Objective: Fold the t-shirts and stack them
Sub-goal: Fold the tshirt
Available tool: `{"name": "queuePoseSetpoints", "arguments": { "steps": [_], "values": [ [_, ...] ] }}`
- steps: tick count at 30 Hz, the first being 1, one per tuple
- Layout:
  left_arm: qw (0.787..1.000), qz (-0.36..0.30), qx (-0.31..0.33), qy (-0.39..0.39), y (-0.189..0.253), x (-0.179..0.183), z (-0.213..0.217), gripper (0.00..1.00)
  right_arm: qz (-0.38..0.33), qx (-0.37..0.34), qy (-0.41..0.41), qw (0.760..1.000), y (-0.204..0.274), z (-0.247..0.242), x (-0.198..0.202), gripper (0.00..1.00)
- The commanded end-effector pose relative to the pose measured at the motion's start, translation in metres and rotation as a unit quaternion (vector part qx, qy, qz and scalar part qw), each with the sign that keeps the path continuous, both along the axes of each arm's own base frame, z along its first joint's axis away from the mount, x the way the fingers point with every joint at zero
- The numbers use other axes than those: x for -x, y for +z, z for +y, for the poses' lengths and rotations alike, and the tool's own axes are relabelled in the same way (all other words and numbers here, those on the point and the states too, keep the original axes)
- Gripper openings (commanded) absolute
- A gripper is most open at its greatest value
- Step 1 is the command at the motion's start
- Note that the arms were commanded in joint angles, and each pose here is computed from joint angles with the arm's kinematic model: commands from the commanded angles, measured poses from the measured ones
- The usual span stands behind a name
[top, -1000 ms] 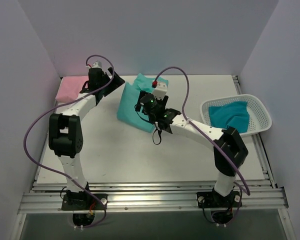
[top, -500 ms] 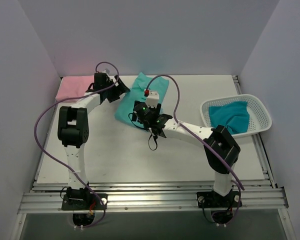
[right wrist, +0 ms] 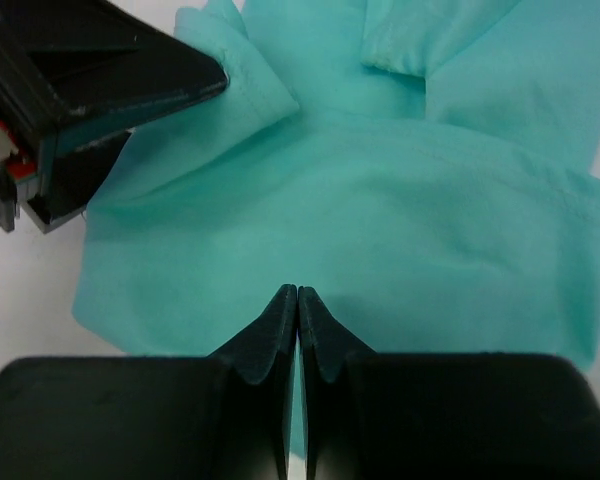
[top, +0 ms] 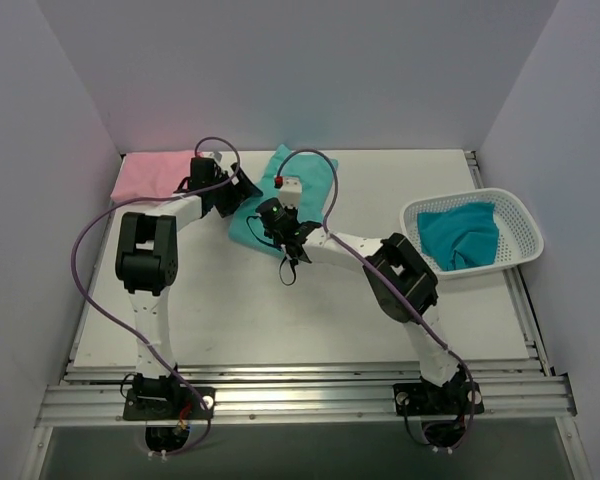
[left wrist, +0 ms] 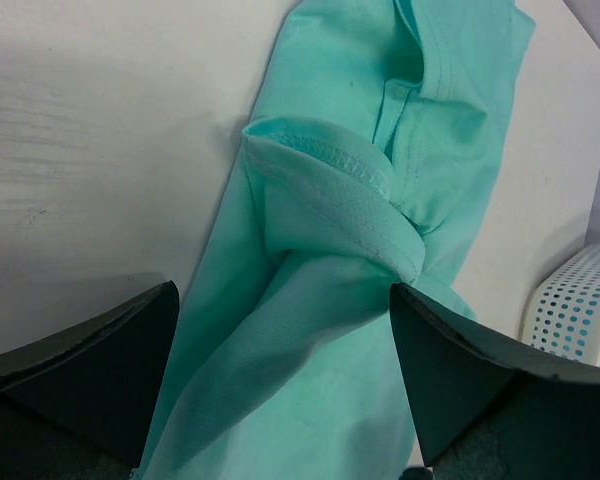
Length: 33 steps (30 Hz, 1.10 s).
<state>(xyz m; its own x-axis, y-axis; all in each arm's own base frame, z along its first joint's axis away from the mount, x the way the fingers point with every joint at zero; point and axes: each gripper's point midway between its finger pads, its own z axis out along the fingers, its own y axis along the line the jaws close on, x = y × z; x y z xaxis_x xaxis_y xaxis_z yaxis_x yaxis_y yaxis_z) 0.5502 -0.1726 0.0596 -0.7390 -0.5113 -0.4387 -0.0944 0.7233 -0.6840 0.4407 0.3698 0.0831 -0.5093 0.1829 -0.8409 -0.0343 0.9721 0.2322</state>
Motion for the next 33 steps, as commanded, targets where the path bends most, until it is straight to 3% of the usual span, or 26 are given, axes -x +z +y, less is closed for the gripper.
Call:
{"name": "queuePoseSetpoints", "arguments": {
  "steps": [1, 9, 17, 22, 27, 33],
  "values": [
    [0.999, -0.043, 0.008, -0.009, 0.02, -0.013, -0.001, 0.95, -0.038, -0.03, 0.005, 0.999, 0.022, 0.014, -0.032, 0.0],
    [0.999, -0.043, 0.016, -0.021, 0.018, -0.007, -0.005, 0.95, -0.094, -0.064, 0.024, 0.993, 0.004, 0.032, -0.073, 0.0],
    [0.999, -0.031, 0.021, -0.035, 0.012, 0.001, -0.008, 0.96, -0.075, -0.098, 0.032, 0.992, -0.05, 0.028, -0.1, 0.0],
    [0.999, -0.024, 0.003, -0.039, 0.02, -0.004, 0.001, 0.96, -0.055, -0.126, 0.018, 0.99, -0.057, 0.001, -0.083, 0.0],
    [0.998, -0.053, 0.017, -0.034, 0.061, -0.028, 0.013, 0.96, -0.017, -0.145, 0.009, 0.989, -0.075, -0.02, -0.056, 0.0],
    [0.998, -0.059, 0.002, -0.015, 0.067, -0.064, 0.029, 0.95, 0.015, -0.184, 0.012, 0.983, -0.092, -0.038, -0.019, 0.0]
  ]
}}
